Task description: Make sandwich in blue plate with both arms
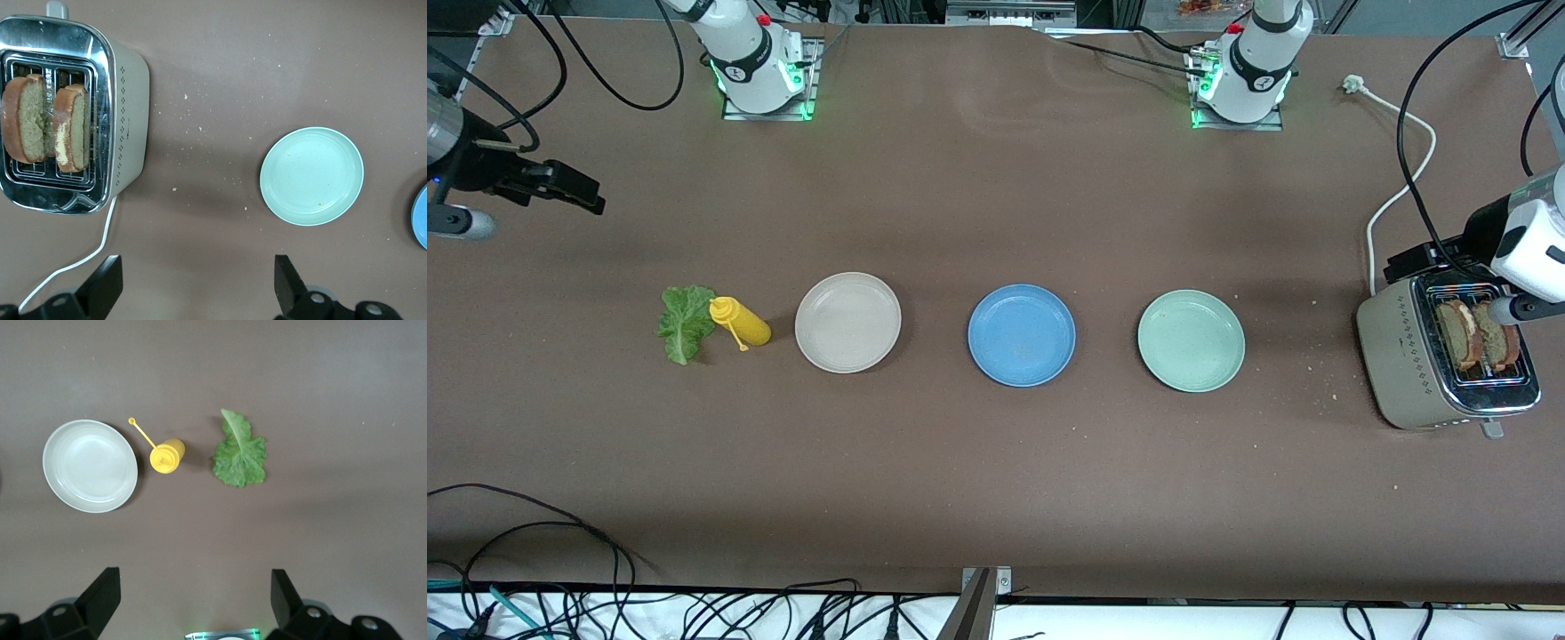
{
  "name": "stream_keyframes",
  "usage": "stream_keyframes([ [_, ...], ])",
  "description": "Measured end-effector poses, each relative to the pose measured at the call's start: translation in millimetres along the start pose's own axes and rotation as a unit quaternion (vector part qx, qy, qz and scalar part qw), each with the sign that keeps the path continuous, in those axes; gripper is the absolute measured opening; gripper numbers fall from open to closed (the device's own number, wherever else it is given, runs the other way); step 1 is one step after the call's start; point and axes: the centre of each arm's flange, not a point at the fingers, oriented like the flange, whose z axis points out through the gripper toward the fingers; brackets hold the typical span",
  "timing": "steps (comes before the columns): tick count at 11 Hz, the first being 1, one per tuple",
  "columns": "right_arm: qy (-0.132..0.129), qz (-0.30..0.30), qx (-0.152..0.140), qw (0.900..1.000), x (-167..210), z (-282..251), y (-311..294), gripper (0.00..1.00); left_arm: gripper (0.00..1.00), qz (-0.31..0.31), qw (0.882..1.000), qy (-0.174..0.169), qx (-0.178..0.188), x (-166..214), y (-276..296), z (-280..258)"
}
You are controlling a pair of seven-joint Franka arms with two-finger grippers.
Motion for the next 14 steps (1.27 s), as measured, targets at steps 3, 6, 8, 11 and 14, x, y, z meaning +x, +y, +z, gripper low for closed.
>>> stream_keyframes([
  [3,0.008,0.0,0.001,1.0,-0.1,-10.0,0.1,1.0,1.0,0.001,1.0,0.0,0.0,-0.1,0.7,0.0],
  [6,0.007,0.0,0.001,1.0,0.9,-8.3,-0.1,1.0,1.0,0.001,1.0,-0.002,0.0,-0.5,0.8,0.3],
  [8,0.007,0.0,0.001,1.0,0.9,-8.3,-0.1,1.0,1.0,0.001,1.0,-0.004,0.001,-1.0,0.8,0.7],
  [11,0.006,0.0,0.001,1.0,1.0,-8.2,-0.1,1.0,1.0,0.001,1.0,-0.005,0.001,-1.3,0.7,1.0],
  [14,0.006,0.0,0.001,1.0,1.3,-7.7,-0.2,1.0,1.0,0.001,1.0,-0.006,0.001,-1.4,0.7,1.7],
])
